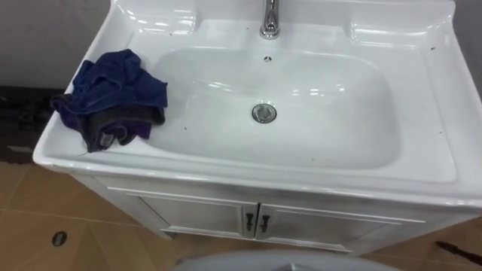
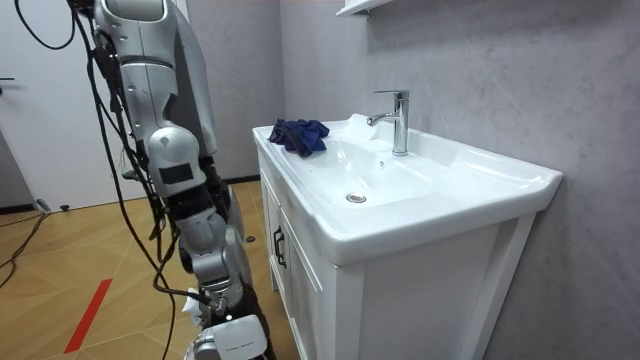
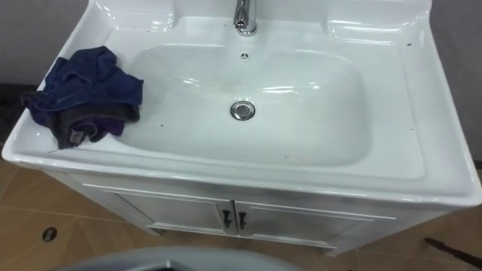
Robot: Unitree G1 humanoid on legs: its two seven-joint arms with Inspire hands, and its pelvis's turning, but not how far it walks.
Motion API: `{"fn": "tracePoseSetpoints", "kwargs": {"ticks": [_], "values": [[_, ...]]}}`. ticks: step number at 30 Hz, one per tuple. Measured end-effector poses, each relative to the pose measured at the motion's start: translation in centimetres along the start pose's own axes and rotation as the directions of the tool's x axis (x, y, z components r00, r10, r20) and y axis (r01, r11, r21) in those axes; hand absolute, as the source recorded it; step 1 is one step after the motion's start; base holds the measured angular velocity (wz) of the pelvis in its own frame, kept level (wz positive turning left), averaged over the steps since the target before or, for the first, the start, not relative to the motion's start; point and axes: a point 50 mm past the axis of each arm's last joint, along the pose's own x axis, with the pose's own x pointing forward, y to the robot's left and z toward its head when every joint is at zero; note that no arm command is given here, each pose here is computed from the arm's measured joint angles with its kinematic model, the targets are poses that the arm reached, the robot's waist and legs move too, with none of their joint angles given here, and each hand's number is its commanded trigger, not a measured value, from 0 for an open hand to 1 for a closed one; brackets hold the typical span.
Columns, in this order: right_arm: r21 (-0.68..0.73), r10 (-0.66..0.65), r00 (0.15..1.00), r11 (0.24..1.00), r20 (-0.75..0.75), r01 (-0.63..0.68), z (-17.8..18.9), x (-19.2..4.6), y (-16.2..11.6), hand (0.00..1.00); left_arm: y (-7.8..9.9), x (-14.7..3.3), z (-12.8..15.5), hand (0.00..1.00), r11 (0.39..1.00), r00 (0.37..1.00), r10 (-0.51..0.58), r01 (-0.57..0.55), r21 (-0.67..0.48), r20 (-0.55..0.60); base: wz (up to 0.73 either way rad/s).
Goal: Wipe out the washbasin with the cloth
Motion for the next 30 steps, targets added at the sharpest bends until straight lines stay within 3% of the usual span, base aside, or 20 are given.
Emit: {"fn": "tracePoseSetpoints", "kwargs": {"ticks": [12, 22, 30], "values": [[0.030, 0.034, 0.999, 0.999, -0.009, -0.033, -0.2, 0.0, 0.2, 0.00, -3.6, -1.1, 1.2, 0.00, 0.938, 0.949, -0.316, 0.311, 0.154, 0.004, -0.02], [0.040, 0.042, 0.999, 0.998, -0.016, -0.041, -0.3, 0.1, 0.8, 0.00, -4.6, -1.3, 2.2, 0.00, 0.888, 0.912, -0.409, 0.397, 0.234, 0.005, -0.07], [0.035, 0.058, 0.998, 0.998, -0.016, -0.058, -0.2, 0.2, 1.6, 0.00, -5.6, -1.8, 2.3, 0.00, 0.767, 0.867, -0.497, 0.457, 0.451, -0.033, -0.05]]}}
